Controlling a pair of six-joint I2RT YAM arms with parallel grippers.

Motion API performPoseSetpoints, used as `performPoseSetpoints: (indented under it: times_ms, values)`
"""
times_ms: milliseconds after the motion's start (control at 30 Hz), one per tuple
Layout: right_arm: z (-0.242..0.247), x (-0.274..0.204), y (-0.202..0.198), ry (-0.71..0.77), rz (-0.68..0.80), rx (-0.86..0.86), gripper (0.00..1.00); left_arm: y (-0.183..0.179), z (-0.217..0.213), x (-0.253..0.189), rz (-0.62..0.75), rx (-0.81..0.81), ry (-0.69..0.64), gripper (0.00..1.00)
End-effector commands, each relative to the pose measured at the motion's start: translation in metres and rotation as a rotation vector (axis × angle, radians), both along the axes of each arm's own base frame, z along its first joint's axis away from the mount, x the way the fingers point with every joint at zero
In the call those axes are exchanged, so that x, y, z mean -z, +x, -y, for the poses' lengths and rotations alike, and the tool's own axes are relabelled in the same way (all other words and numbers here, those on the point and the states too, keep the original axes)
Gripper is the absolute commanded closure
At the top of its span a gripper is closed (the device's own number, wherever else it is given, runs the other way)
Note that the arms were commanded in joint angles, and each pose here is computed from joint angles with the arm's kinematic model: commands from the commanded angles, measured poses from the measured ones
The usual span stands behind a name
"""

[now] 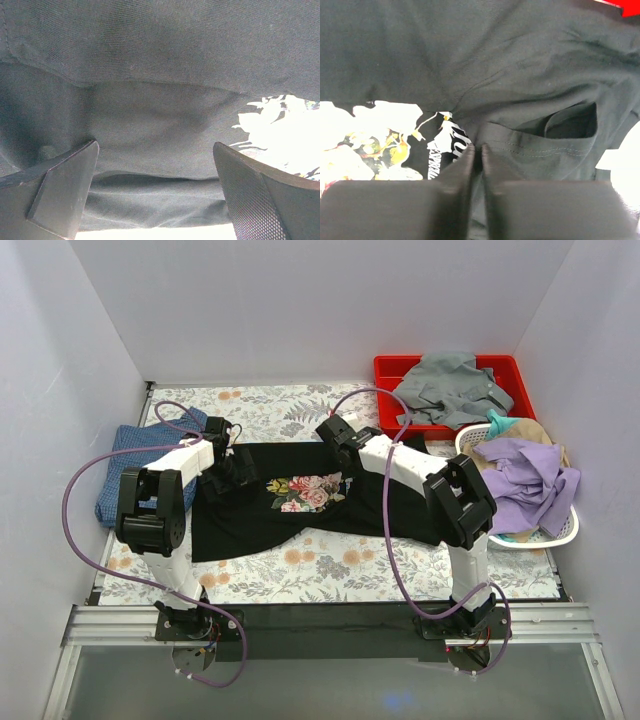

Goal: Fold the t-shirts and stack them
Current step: Fold the tshirt

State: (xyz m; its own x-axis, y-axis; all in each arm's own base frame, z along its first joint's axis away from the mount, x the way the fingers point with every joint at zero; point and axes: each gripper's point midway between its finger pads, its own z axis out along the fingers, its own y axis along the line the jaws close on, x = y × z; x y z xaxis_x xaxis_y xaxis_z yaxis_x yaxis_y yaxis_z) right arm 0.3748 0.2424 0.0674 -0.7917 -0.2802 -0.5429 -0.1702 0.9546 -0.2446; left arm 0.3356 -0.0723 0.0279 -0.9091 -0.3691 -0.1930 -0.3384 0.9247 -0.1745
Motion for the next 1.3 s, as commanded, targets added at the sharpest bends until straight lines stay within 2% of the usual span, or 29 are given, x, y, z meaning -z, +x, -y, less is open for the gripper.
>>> performPoseSetpoints:
  times_ms: [0,300,567,767,800,867,900,1000,1167,1267]
  values:
    - [0.001,-0.018,0.006,0.012,0.066,0.028,0.96,0.006,-0.001,-0.008,0.032,0.007,0.012,0.02]
    - [-0.008,-0.063,0.013,0.041,0.155,-0.013,0.99,0.007,0.0,-0.008,0.032,0.006,0.01,0.02]
    - [-0.026,-0.06,0.001,0.008,0.24,-0.017,0.99,0.009,0.0,-0.008,0.032,0.005,0.008,0.02]
    - [-0.037,-0.044,0.014,-0.029,0.269,-0.028,0.99,0.008,0.001,-0.008,0.03,0.005,0.005,0.02]
    - [-0.037,-0.032,0.015,-0.054,0.243,-0.038,0.65,0.008,0.001,-0.008,0.028,0.007,0.004,0.02]
    - [-0.032,-0.031,0.015,-0.093,0.236,-0.028,0.47,0.008,0.0,-0.008,0.029,0.008,0.009,0.02]
    - [-0.026,-0.037,0.015,-0.109,0.254,-0.012,0.3,0.008,0.0,-0.009,0.031,0.006,0.011,0.02]
    - [0.002,-0.053,0.013,-0.109,0.274,0.045,0.25,0.008,0.0,-0.008,0.027,0.008,0.009,0.02]
    - [0.079,-0.06,0.018,-0.104,0.262,0.21,0.25,0.011,0.004,-0.008,0.03,0.012,-0.006,0.02]
    - [0.099,-0.052,0.019,-0.072,0.208,0.222,0.28,0.014,0.005,-0.01,0.038,0.016,-0.014,0.02]
